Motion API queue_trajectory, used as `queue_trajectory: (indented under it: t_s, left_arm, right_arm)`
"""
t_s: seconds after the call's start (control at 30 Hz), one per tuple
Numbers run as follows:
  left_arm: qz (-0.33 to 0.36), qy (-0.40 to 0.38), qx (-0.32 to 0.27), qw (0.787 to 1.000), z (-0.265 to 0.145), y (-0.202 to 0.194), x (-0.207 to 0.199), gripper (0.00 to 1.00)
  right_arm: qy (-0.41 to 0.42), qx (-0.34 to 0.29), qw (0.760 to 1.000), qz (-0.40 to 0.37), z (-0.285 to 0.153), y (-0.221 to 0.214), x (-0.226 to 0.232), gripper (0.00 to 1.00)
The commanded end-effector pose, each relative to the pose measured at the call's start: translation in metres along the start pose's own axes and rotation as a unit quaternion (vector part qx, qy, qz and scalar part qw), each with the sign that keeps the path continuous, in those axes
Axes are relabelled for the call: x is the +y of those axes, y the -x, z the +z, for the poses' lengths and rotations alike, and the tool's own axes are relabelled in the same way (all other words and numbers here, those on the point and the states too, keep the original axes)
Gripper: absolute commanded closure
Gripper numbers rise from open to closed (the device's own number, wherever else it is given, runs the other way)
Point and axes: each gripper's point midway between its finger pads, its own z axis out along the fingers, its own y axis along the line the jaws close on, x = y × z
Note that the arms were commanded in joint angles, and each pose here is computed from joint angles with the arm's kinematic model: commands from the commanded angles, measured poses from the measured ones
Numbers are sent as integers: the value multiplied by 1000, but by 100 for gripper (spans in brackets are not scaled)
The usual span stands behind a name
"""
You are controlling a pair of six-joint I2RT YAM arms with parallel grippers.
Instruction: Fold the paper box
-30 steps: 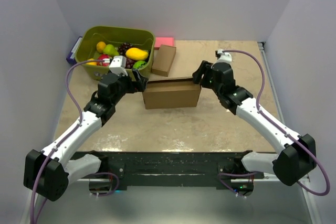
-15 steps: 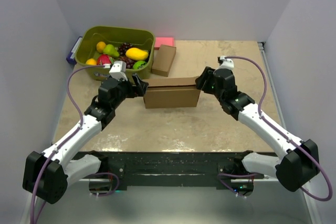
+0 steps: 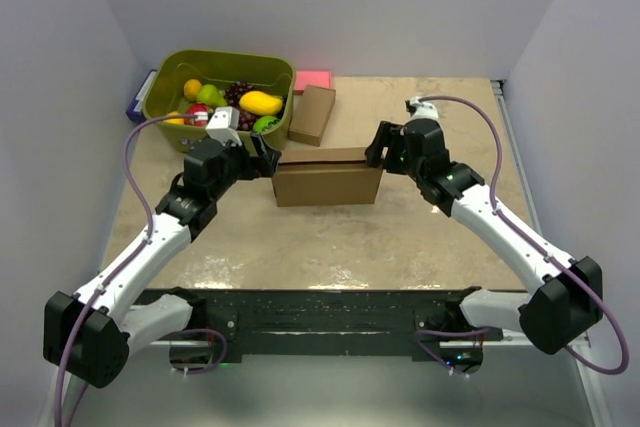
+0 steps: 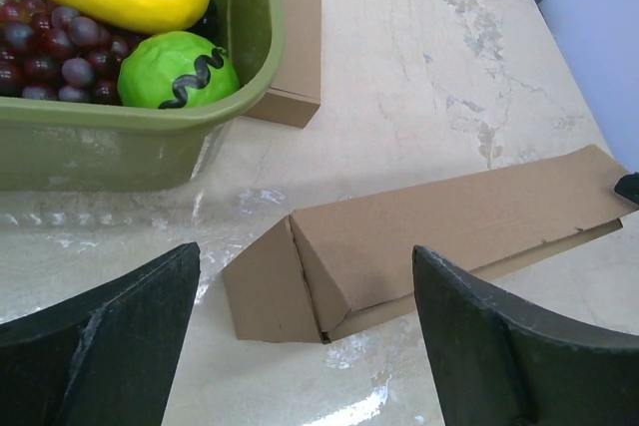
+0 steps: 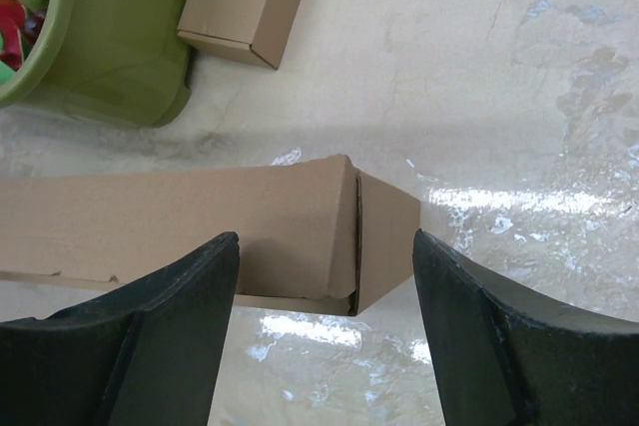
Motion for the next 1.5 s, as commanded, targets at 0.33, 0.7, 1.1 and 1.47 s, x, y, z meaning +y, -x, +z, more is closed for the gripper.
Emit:
queue_trajectory:
  t_s: [0.33,0.7,1.1,1.47]
  left_arm:
    - [21,13,18,1000,2,-14,13,19]
    - [-6,33,38,999,6,-47,34,23]
    - [-30,28,54,998,0,-76,40,25]
    - [-36,-16,2,999,-4,-7,16,19]
  right_arm:
    - [-5,-2,1000,-13,-14,-5,-10,33]
    - [-37,26,998,-35,-11,-34,-33,53]
    - [-46,46,997,-37,-11,-56,-45,55]
    - [-4,8,999,-32,-19,-3,-10,49]
